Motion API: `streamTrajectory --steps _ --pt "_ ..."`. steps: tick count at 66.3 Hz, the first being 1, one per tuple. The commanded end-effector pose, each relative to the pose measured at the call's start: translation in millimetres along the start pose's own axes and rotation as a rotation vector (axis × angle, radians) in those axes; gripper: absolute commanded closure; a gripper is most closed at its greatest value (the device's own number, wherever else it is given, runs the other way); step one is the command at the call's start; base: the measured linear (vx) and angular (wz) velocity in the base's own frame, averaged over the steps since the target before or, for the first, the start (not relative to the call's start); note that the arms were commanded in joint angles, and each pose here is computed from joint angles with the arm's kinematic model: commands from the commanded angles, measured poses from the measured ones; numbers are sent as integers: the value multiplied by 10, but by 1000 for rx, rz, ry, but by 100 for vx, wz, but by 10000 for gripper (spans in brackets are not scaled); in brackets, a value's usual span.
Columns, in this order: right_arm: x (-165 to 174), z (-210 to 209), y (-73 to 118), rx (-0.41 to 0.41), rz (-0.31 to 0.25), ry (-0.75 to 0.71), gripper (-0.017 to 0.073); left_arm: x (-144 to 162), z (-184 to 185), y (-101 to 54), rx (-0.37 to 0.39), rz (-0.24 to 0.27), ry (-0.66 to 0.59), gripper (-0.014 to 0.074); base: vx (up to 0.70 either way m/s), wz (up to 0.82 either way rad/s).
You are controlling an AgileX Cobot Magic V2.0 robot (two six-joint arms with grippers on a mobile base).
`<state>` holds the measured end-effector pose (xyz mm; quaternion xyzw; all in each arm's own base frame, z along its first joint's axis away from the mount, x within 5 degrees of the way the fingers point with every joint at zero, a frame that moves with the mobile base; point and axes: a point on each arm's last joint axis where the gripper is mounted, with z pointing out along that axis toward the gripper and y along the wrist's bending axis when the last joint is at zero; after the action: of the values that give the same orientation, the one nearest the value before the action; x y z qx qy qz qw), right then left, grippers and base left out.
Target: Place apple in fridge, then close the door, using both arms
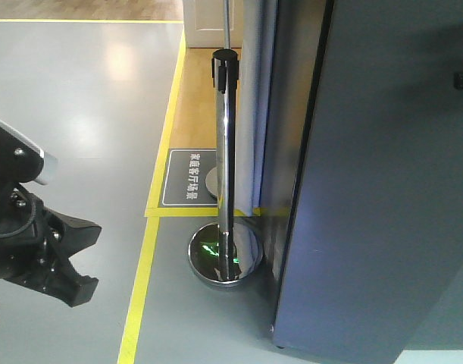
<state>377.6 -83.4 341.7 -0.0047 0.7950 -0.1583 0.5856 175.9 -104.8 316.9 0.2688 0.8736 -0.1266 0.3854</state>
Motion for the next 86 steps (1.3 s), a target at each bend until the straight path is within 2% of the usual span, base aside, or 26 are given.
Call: streamTrajectory --steps 1,18,29,50,58,86 --pt "-221 171 -32 -76 45 -138 561 -115 -88 1 -6 -13 -87 599 0 0" --pt "-177 342 -12 -90 247 -114 561 -116 -85 2 -6 -13 -87 599 0 0" --pt "-173 233 -10 -94 301 -110 561 -115 -85 1 -6 -13 -86 599 0 0" --pt "-14 -110 24 -99 247 -69 561 -115 -85 1 -6 -13 -86 599 0 0" --pt "82 -244 44 -101 245 -46 561 -115 -85 1 -6 -13 -86 599 0 0" --pt "605 -792 120 -70 196 84 561 -115 -85 1 -6 -13 -86 599 0 0"
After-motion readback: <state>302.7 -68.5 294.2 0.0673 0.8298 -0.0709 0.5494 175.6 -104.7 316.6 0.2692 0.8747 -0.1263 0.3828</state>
